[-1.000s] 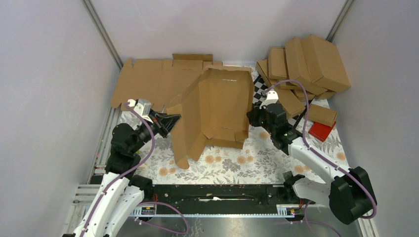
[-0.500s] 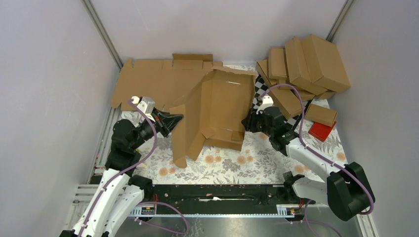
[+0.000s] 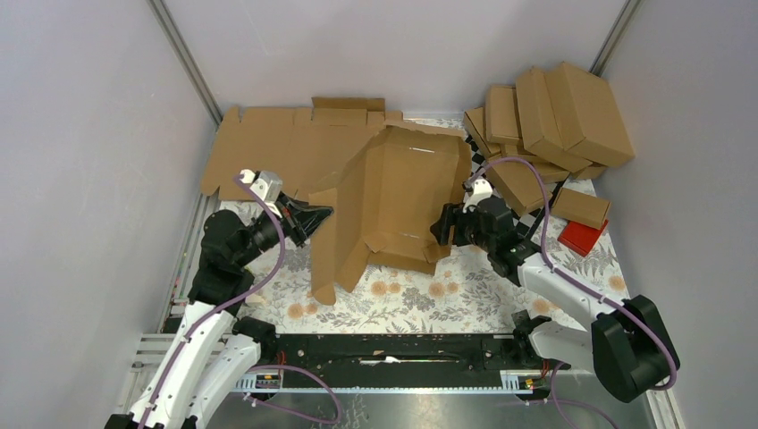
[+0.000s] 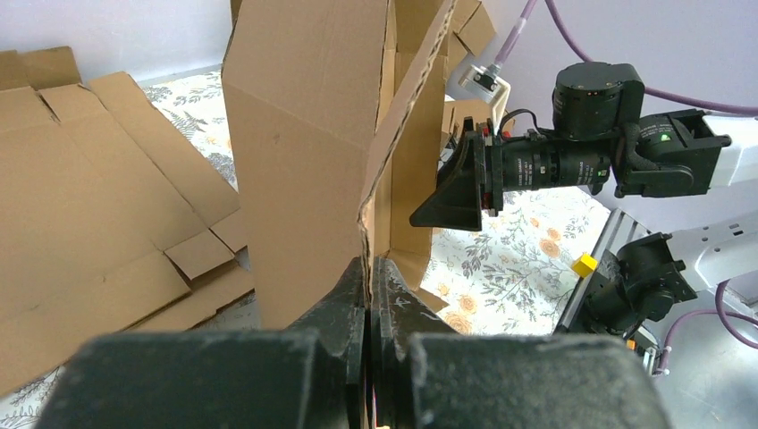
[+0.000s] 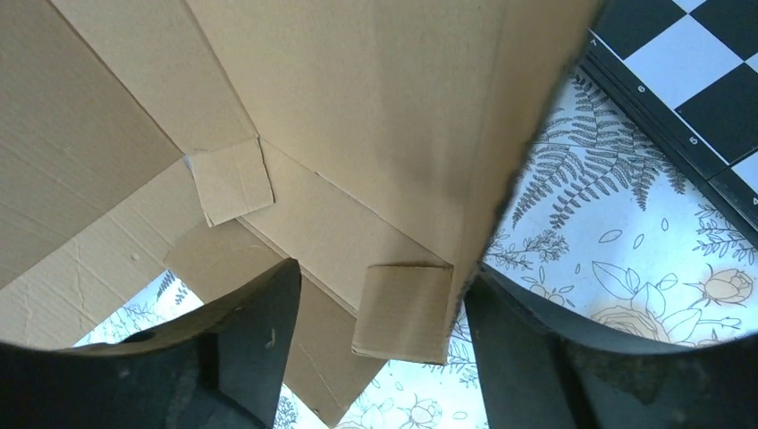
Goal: Fold the paper box
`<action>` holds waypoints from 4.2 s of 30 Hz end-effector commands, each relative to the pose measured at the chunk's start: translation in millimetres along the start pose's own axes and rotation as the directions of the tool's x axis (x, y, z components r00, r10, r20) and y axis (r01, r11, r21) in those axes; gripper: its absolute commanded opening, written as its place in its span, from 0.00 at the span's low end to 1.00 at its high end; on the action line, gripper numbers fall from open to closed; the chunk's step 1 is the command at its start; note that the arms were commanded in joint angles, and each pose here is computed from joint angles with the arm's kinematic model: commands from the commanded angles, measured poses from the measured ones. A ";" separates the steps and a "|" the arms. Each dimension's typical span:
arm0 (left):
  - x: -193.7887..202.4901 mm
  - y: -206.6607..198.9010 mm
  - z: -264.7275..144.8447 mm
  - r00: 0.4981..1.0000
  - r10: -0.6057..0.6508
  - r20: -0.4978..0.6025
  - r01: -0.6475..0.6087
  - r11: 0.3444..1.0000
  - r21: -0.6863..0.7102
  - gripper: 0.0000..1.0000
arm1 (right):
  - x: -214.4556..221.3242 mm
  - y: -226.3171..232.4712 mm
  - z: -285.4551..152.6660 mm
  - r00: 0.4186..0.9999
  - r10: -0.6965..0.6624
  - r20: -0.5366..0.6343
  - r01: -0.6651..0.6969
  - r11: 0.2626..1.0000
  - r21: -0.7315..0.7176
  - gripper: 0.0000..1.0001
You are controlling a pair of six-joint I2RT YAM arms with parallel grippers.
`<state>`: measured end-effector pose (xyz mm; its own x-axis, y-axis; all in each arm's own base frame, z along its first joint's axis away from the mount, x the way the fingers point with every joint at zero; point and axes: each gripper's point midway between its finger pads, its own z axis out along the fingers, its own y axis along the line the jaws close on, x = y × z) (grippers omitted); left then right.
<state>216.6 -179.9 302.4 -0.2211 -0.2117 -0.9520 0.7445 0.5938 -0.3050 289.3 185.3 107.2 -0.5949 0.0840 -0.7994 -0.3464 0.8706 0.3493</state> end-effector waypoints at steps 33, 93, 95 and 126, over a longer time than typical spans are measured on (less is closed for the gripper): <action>-10.2 -16.9 0.7 1.000 0.027 -0.016 -0.026 0.996 0.084 0.00 | 31.0 9.2 -19.5 0.999 0.015 -0.034 -0.018 0.996 -0.083 1.00; -26.0 -21.9 17.6 0.998 -0.069 -0.004 0.069 0.988 0.138 0.00 | 82.8 50.1 -8.1 0.950 -0.297 -0.097 0.260 0.923 -0.285 1.00; -26.0 -21.3 19.1 0.997 -0.071 -0.008 0.071 0.988 0.138 0.00 | 87.6 49.1 -6.4 0.947 -0.302 -0.107 0.261 0.921 -0.290 0.99; -31.0 -21.5 21.9 0.998 -0.047 -0.048 0.053 0.989 0.138 0.00 | 39.9 45.2 1.6 0.959 -0.282 -0.011 0.276 0.947 -0.162 1.00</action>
<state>228.0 -201.5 317.3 -0.3392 -0.2112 -0.9167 0.7722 0.4940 -0.3996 224.1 223.0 50.7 -0.5566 -0.2642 -0.7876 -0.6532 0.7250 0.2184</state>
